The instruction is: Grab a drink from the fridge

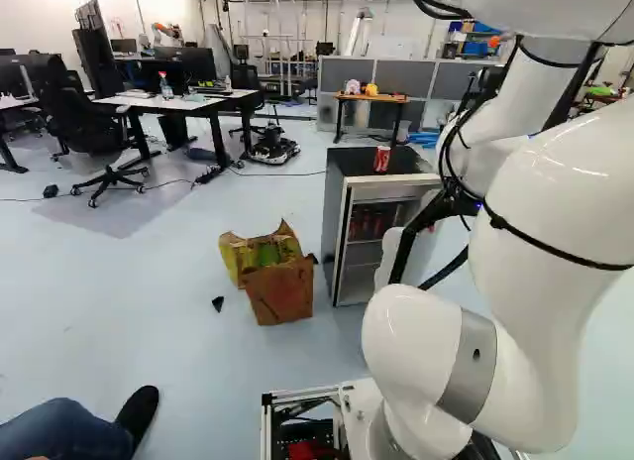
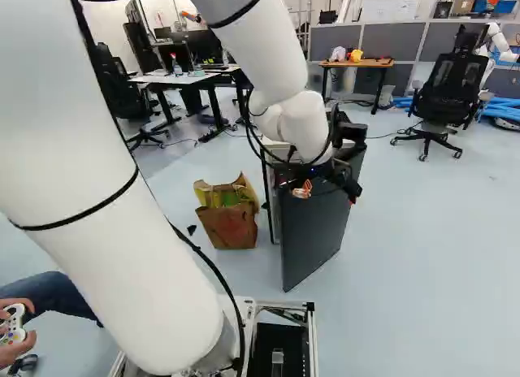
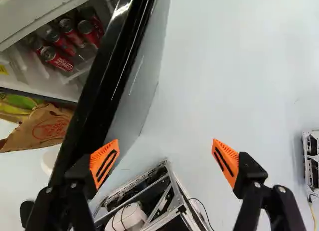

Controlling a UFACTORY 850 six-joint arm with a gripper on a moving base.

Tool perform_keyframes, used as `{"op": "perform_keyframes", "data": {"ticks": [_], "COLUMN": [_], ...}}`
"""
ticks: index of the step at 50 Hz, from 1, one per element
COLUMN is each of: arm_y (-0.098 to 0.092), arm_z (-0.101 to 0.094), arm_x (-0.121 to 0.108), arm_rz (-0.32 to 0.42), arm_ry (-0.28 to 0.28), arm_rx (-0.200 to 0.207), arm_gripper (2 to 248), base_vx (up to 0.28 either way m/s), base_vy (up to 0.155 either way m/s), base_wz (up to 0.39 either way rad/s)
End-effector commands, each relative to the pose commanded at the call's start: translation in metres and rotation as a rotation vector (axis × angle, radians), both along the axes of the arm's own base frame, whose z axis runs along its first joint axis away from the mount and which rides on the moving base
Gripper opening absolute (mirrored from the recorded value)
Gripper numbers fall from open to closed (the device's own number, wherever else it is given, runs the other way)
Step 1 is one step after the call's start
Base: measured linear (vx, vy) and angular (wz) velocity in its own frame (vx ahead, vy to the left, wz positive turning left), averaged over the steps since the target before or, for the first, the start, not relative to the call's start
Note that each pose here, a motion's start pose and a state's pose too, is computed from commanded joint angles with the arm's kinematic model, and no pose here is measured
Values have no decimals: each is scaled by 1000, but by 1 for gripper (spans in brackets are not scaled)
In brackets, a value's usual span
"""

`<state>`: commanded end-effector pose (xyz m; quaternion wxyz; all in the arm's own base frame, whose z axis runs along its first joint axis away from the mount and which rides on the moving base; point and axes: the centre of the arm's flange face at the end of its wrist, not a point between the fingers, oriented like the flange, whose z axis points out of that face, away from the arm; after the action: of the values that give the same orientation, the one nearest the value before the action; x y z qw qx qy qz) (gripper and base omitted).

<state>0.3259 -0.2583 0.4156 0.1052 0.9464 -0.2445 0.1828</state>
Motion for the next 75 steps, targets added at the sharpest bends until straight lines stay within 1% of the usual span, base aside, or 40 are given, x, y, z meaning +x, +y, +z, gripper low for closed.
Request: {"op": "perform_keyframes", "data": {"ticks": [18,38,75], "arm_y": [18,35,60], "arm_z": [1,2,2], "arm_x": [18,42,99], "arm_rz": [95,196,379], "arm_ry": [-5,-3,14], "arm_rx": [-27,-52,-101], "arm_gripper": [247,247,247], "base_vx": [0,0,0], "base_vy": [0,0,0], "base_wz": [0,0,0]}}
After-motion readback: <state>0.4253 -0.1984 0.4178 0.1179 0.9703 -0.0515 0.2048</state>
